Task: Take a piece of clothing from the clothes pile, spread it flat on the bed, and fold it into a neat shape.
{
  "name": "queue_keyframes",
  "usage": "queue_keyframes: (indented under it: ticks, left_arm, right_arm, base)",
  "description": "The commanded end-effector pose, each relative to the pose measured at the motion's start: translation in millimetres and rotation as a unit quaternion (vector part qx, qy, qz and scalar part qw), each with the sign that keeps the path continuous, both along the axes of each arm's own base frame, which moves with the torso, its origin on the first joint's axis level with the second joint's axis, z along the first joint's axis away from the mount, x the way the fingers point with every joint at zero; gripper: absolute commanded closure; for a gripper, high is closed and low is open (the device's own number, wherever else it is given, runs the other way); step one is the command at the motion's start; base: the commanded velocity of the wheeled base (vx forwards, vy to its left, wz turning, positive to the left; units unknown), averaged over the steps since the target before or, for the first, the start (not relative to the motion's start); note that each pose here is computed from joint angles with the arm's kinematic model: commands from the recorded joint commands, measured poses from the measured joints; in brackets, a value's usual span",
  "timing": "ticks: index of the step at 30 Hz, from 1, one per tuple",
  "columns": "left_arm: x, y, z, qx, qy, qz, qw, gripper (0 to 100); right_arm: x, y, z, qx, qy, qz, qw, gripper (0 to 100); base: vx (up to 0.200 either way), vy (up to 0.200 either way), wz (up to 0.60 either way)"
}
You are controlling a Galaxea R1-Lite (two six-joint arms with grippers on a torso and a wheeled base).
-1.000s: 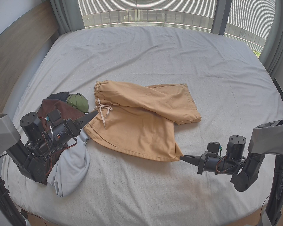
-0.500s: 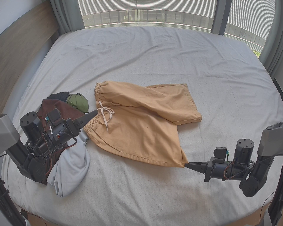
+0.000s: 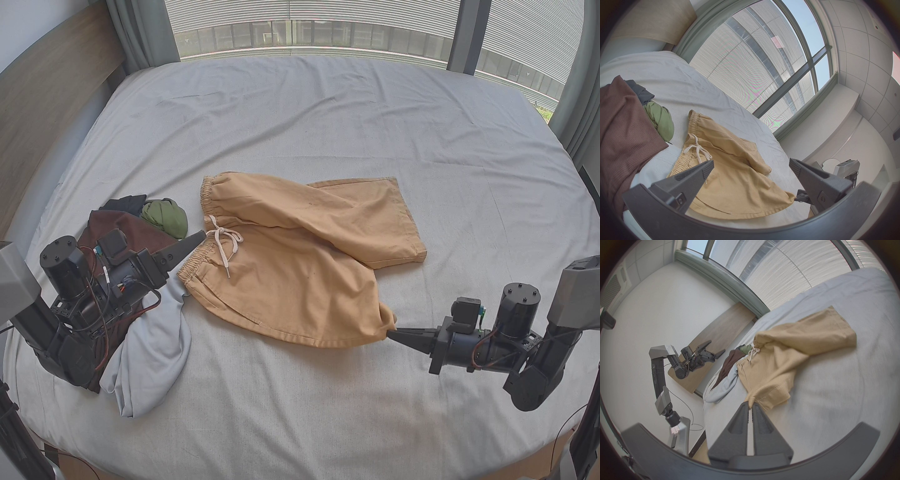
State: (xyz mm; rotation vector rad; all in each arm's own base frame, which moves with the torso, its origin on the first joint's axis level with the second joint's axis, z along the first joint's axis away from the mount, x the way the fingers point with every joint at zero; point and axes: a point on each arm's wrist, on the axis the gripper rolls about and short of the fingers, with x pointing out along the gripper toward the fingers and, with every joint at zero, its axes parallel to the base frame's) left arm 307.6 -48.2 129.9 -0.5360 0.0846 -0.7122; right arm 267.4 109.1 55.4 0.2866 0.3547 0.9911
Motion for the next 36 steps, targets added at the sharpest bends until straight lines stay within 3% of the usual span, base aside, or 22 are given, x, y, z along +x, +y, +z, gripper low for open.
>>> queue_keyframes:
  ticks: [1, 3, 8, 14, 21, 27, 31, 36]
  left_arm:
    - [0, -1, 0, 0.000, 0.001, -0.001, 1.0000, 0]
    - [0, -1, 0, 0.000, 0.001, -0.001, 1.0000, 0]
    - [0, -2, -2, 0.001, 0.002, -0.001, 1.0000, 0]
    - [1, -2, -3, 0.001, 0.004, 0.000, 1.0000, 0]
    - [2, -2, -4, 0.001, 0.006, 0.001, 1.0000, 0]
    - [2, -2, -4, 0.001, 0.006, 0.000, 1.0000, 0]
    - [3, -2, -4, 0.000, 0.006, 0.001, 1.0000, 0]
    - [4, -2, -7, 0.002, 0.010, 0.000, 0.9999, 0]
  right_arm:
    - [21, 17, 5, 0.013, -0.034, 0.006, 0.9993, 100]
    - [32, 30, 12, 0.025, -0.055, 0.004, 0.9982, 100]
    - [44, 62, 30, 0.061, -0.047, 0.032, 0.9965, 100]
    - [66, 83, 40, 0.067, -0.048, 0.042, 0.9957, 100]
    - [96, 110, 57, 0.089, -0.054, 0.018, 0.9945, 100]
    - [125, 122, 49, 0.082, -0.043, 0.005, 0.9957, 100]
    - [148, 134, 45, 0.091, -0.059, -0.030, 0.9937, 100]
    - [159, 142, 45, 0.104, -0.056, -0.039, 0.9922, 100]
  base:
    - [0.000, 0.000, 0.00]
    - [0.000, 0.000, 0.00]
    - [0.000, 0.000, 0.00]
    - [0.000, 0.000, 0.00]
    - [0.000, 0.000, 0.00]
    - [0.000, 0.000, 0.00]
    - [0.000, 0.000, 0.00]
    - [0.000, 0.000, 0.00]
